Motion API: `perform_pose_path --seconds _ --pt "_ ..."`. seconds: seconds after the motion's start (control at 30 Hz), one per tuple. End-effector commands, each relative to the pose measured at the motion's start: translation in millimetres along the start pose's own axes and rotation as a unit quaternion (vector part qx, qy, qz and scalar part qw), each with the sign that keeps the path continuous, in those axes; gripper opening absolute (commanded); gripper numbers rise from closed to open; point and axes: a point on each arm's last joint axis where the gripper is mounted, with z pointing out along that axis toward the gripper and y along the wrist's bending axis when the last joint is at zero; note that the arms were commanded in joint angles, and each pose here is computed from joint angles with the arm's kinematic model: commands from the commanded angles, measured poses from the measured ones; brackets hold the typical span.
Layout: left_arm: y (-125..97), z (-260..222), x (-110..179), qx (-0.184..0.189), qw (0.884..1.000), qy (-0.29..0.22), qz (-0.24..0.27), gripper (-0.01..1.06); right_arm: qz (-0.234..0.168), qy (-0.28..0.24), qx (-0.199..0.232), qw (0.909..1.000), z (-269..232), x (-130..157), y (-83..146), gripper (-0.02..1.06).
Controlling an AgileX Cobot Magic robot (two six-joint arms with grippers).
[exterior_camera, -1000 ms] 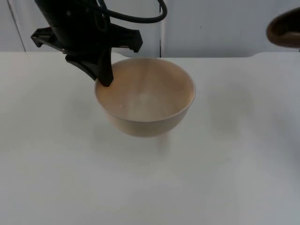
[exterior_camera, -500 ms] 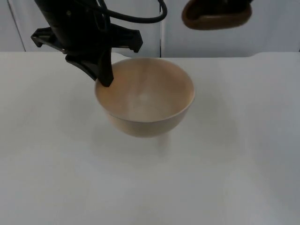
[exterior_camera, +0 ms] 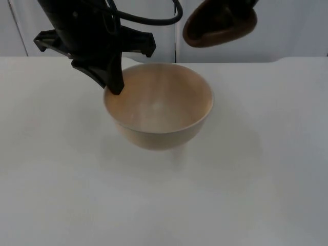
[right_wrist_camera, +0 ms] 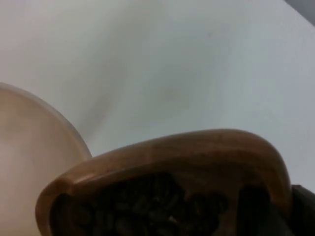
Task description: Pick up the bowl with the left hand and pour the coffee beans from the cup into the bowl with the right hand.
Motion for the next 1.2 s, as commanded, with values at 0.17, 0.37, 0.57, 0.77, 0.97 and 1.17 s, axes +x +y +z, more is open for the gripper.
perform_pose_path --seconds 0.17,0.37,0.57,0.77,0.97,1.17 --pt "-4 -3 -2 0.006 1.000 -0.010 0.000 0.00 -0.021 -0.014 0.014 0.9996 -9 -2 6 0.00" --pt "-4 -3 -2 0.006 1.000 -0.010 0.000 0.00 -0.064 -0.032 0.054 0.9960 -17 -4 20 0.00" --pt "-4 -3 -2 0.006 1.000 -0.010 0.000 0.00 -0.113 -0.050 0.093 0.9880 -27 -6 31 0.00" --pt "-4 -3 -2 0.006 1.000 -0.010 0.000 0.00 -0.118 -0.062 0.109 0.9850 -37 -7 24 0.00" --pt "-4 -3 -2 0.006 1.000 -0.010 0.000 0.00 -0.136 -0.073 0.117 0.9811 -48 -6 23 0.00" --pt "-3 -3 -2 0.005 1.000 -0.010 0.001 0.00 -0.166 -0.087 0.136 0.9728 -56 -7 36 0.00"
